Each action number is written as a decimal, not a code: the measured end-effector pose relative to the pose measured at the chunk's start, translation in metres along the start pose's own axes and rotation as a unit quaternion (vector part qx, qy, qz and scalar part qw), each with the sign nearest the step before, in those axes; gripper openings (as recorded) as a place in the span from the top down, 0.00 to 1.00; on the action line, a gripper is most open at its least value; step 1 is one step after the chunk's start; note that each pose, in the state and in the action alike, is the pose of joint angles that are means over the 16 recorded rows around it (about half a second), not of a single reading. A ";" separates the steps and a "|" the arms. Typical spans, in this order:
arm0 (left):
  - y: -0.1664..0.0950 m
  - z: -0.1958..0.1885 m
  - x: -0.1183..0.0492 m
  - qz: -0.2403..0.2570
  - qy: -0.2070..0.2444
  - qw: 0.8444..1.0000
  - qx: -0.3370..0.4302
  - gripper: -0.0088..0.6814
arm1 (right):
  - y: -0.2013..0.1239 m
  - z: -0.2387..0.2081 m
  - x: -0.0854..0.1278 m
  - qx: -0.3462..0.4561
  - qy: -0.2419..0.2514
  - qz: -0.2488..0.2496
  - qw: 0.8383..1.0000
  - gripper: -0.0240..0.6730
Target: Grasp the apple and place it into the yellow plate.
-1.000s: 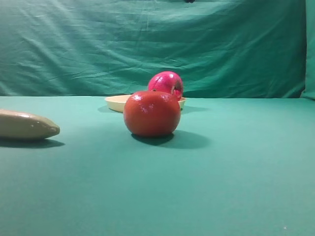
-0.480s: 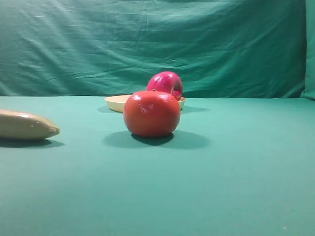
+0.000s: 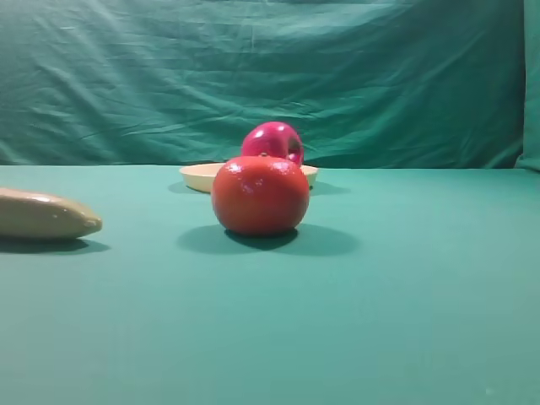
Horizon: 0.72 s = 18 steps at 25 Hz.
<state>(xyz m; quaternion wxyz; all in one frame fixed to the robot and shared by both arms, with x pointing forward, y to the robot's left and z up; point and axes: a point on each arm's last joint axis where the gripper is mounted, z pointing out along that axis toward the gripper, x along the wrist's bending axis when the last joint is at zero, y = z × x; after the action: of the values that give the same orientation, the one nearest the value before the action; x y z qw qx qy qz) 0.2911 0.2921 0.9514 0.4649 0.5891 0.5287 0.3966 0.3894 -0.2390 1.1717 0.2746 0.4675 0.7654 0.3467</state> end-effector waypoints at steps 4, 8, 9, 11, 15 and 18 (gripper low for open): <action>0.000 0.000 0.000 0.000 0.000 1.000 0.000 0.76 | -0.024 -0.018 0.001 0.003 -0.002 0.006 1.000 0.97; 0.000 0.000 0.000 0.000 0.000 1.000 0.000 0.76 | -0.039 -0.029 0.001 0.014 -0.009 0.015 1.000 0.97; 0.000 0.000 0.000 0.000 0.000 1.000 0.000 0.76 | -0.042 -0.032 0.001 0.017 -0.011 0.017 1.000 0.97; 0.000 0.000 0.000 0.000 0.000 1.000 0.000 0.76 | -0.046 -0.035 0.000 0.020 -0.017 0.021 0.999 0.97; 0.000 0.000 0.000 0.000 0.000 1.000 0.000 0.76 | -0.057 -0.041 -0.002 0.004 -0.031 0.032 0.999 0.97; 0.000 0.000 0.000 0.000 0.000 1.000 0.000 0.76 | -0.068 -0.042 -0.003 -0.022 -0.046 0.041 0.998 0.97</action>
<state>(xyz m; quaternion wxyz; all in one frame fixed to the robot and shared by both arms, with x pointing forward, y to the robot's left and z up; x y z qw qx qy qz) 0.2911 0.2921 0.9514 0.4649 0.5891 0.5287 0.3966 0.3236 -0.2756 1.1447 0.3054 0.5076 0.7244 0.3525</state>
